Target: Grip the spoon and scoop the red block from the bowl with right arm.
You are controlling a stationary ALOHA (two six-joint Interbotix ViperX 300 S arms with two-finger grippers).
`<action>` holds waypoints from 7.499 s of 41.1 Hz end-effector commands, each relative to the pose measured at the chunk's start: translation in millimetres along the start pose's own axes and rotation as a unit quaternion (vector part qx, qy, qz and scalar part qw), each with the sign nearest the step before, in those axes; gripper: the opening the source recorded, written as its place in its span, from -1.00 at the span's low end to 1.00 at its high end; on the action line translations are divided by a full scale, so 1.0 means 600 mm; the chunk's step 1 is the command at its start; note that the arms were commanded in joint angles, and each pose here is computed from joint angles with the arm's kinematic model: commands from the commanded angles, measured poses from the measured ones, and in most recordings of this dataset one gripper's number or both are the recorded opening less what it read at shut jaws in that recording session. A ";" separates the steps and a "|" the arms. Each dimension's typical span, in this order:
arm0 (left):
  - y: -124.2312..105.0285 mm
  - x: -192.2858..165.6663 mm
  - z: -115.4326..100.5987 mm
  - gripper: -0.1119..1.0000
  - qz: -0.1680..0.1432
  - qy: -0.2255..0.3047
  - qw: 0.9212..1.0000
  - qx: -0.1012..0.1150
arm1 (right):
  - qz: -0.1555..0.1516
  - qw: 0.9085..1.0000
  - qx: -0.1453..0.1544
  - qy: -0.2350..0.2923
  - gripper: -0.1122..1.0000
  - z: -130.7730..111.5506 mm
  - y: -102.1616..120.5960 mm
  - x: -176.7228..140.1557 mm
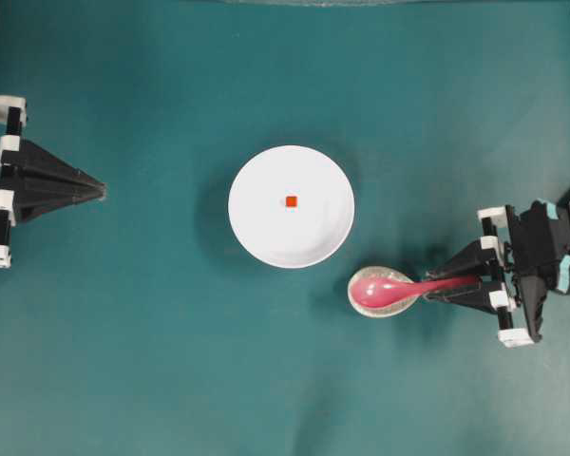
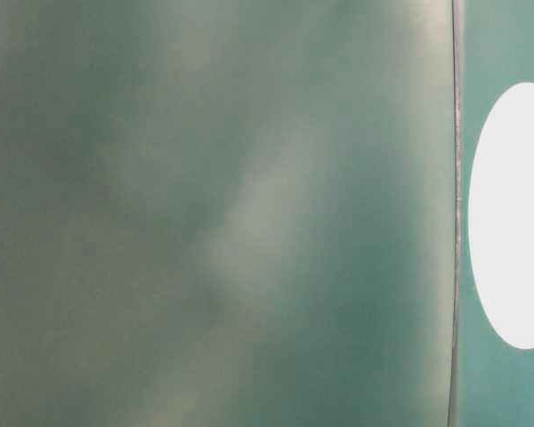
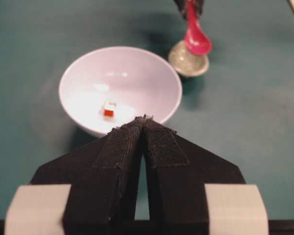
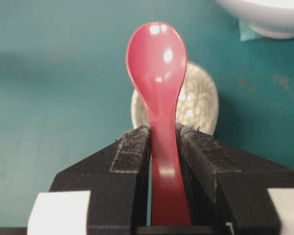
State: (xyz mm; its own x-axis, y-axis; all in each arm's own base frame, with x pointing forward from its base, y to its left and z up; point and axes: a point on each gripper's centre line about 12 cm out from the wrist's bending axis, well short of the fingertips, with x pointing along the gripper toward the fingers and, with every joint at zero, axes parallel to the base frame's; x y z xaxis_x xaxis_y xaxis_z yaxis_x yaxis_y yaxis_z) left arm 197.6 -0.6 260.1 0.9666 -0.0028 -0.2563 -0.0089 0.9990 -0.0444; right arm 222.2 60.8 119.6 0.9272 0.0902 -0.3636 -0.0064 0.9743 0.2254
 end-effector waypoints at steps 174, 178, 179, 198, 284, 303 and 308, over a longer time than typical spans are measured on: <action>0.008 0.002 0.011 -0.80 0.012 -0.010 1.000 0.007 | -0.071 0.942 0.020 0.327 -0.35 0.276 -0.143 0.241; 0.008 0.002 0.012 -0.80 0.012 -0.011 1.000 0.007 | -0.072 0.946 0.019 0.316 -0.35 0.279 -0.144 0.244; 0.008 0.002 0.012 -0.80 0.012 -0.011 1.000 0.007 | -0.073 0.947 0.018 0.314 -0.35 0.281 -0.144 0.244; 0.008 0.002 0.013 -0.80 0.012 -0.013 1.000 0.002 | -0.076 0.951 0.019 0.301 -0.35 0.285 -0.147 0.247; 0.008 0.002 0.014 -0.80 0.012 -0.014 1.000 0.000 | -0.102 0.970 0.063 0.212 -0.35 0.313 -0.151 0.217; 0.008 0.001 0.016 -0.80 0.012 -0.015 1.000 0.000 | -0.113 0.977 0.080 0.160 -0.35 0.308 -0.151 0.189; 0.008 0.001 0.016 -0.80 0.012 -0.016 1.000 -0.001 | -0.113 0.977 0.080 0.161 -0.35 0.309 -0.150 0.189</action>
State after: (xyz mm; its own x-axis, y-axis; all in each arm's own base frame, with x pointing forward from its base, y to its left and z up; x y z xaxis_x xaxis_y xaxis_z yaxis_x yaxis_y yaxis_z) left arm 198.0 4.0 260.7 0.9679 0.0197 -0.2504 -0.0307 0.9987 -0.0400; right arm 396.4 -55.8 208.9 0.6982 -0.0325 -0.7152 0.2774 0.9332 0.2284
